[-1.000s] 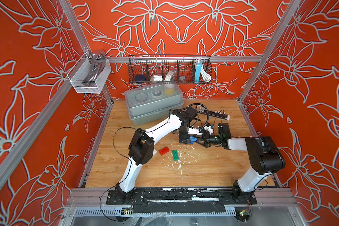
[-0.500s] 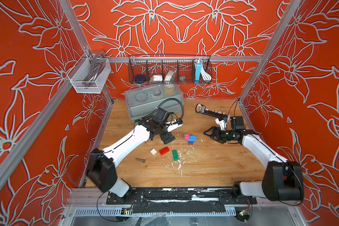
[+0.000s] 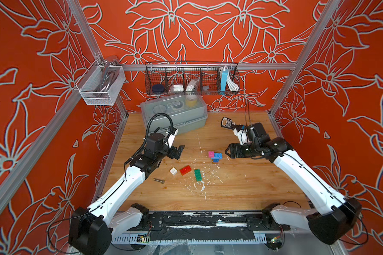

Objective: Assemble a spoon with lego
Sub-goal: Assemble the lego brick with the lego brick, then pick up the lego brick from the center of the board.

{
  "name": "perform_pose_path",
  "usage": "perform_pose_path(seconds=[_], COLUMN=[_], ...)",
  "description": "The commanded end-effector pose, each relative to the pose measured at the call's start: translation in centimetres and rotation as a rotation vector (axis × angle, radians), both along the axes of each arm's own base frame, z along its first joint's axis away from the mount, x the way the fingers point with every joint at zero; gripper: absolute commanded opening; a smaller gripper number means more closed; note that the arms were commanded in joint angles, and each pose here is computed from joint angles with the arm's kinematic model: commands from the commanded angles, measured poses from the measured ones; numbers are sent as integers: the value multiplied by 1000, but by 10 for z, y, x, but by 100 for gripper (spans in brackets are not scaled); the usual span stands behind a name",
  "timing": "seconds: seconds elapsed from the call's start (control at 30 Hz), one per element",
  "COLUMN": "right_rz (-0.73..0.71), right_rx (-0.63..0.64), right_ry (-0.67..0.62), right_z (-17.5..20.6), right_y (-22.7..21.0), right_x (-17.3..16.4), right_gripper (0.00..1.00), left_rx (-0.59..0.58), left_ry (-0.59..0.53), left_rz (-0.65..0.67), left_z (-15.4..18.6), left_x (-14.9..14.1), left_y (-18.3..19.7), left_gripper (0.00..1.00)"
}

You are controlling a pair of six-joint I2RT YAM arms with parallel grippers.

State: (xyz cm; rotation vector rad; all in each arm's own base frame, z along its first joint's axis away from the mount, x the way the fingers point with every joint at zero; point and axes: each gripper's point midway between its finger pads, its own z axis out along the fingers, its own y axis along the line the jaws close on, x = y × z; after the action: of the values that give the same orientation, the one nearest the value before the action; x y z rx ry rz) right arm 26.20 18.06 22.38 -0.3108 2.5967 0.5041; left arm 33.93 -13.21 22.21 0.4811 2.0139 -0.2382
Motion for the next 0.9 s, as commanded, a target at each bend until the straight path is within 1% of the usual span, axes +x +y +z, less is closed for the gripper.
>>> perform_pose_path(seconds=[0.0, 0.07, 0.13, 0.2, 0.27, 0.43, 0.6, 0.73, 0.8, 0.87], right_rz=[-3, 61, 111, 157, 188, 238, 263, 272, 285, 294], right_rx=[-184, -225, -249, -259, -267, -317, -279, -286, -284, -286], right_ry=[-21, -20, -16, -12, 6, 33, 108, 139, 161, 187], right_z=[-2, -5, -12, -20, -33, -63, -99, -123, -133, -144], right_y=[1, 22, 44, 67, 86, 123, 156, 165, 170, 173], right_x=[-3, -7, -10, -14, -18, -20, -22, -22, -24, -27], right_gripper=[79, 79, 78, 78, 78, 77, 76, 73, 67, 65], left_rx=[-67, -75, -89, -114, -131, -133, -148, -146, -149, -147], left_ry=[-2, 13, 24, 24, 18, 16, 46, 65, 66, 67], left_rz=[95, 179, 307, 377, 419, 470, 485, 491, 488, 491], left_z=[-5, -14, -23, -31, -35, -41, -53, -58, -58, -59], left_x=[5, 7, 9, 7, 4, 0, -2, -2, -2, -2], left_y=[12, 26, 47, 61, 71, 82, 82, 82, 82, 82], left_gripper=[98, 98, 98, 98, 98, 98, 98, 98, 98, 98])
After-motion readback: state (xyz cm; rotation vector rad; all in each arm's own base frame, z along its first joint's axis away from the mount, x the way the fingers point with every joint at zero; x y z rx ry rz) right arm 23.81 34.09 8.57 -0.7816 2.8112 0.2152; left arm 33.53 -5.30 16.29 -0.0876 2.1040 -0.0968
